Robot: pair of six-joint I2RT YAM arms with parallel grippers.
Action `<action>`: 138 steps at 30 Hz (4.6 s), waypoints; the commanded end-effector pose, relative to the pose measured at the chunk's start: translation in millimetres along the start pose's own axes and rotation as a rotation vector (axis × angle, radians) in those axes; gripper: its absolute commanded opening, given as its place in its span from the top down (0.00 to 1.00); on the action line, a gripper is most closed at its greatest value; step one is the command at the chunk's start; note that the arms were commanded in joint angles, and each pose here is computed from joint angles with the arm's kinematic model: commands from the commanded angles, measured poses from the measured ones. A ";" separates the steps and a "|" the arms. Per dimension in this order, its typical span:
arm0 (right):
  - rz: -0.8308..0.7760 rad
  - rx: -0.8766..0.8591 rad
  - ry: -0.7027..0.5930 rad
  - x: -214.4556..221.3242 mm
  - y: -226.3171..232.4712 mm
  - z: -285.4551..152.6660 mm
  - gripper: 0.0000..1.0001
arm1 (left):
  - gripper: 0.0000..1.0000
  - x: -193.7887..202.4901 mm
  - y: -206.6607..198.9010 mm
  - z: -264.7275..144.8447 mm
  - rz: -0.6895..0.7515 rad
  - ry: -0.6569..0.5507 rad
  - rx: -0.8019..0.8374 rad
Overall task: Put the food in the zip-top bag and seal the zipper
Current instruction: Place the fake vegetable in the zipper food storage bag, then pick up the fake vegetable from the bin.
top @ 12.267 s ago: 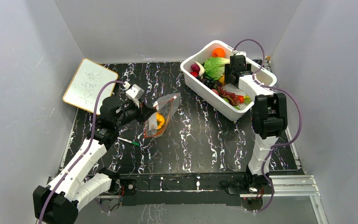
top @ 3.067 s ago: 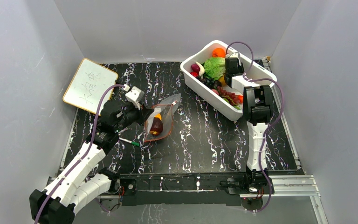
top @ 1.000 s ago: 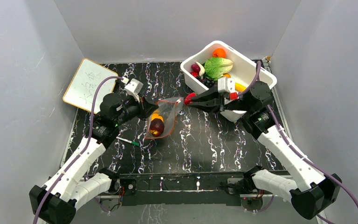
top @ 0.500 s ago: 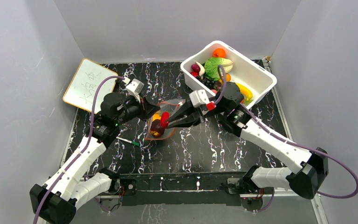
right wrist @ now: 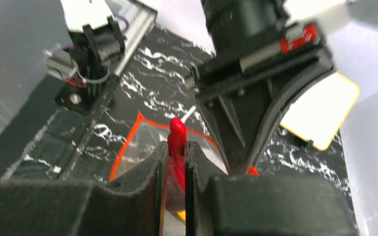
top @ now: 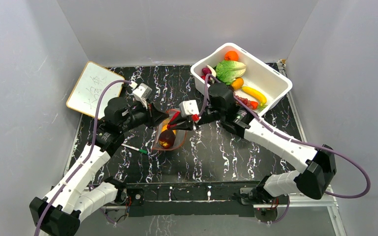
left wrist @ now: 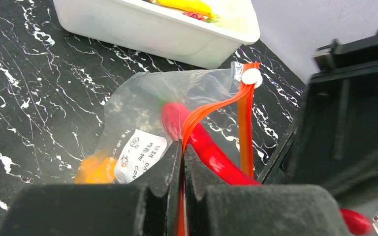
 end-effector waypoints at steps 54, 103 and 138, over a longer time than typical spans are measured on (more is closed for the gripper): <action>0.383 0.583 0.290 -0.5 -28.5 -29.0 0.32 | 1.00 -31.3 19.0 6.6 0.021 -0.182 -0.278; 0.937 1.424 0.749 259.7 -131.2 -243.2 0.59 | 1.00 23.3 39.9 21.5 0.064 0.085 -0.151; 0.619 1.147 0.852 341.0 -164.1 -195.0 0.64 | 1.00 22.8 35.7 18.4 0.082 0.073 -0.136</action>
Point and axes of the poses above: each gripper's point midway between its finger pads, its own z axis out along the fingers, its own y axis along the line the jaws close on, x = y × z, the point moved 9 cm from there along -z, back along the fingers, and after that the axes turned 14 degrees about -z, right-handed, at the moved point
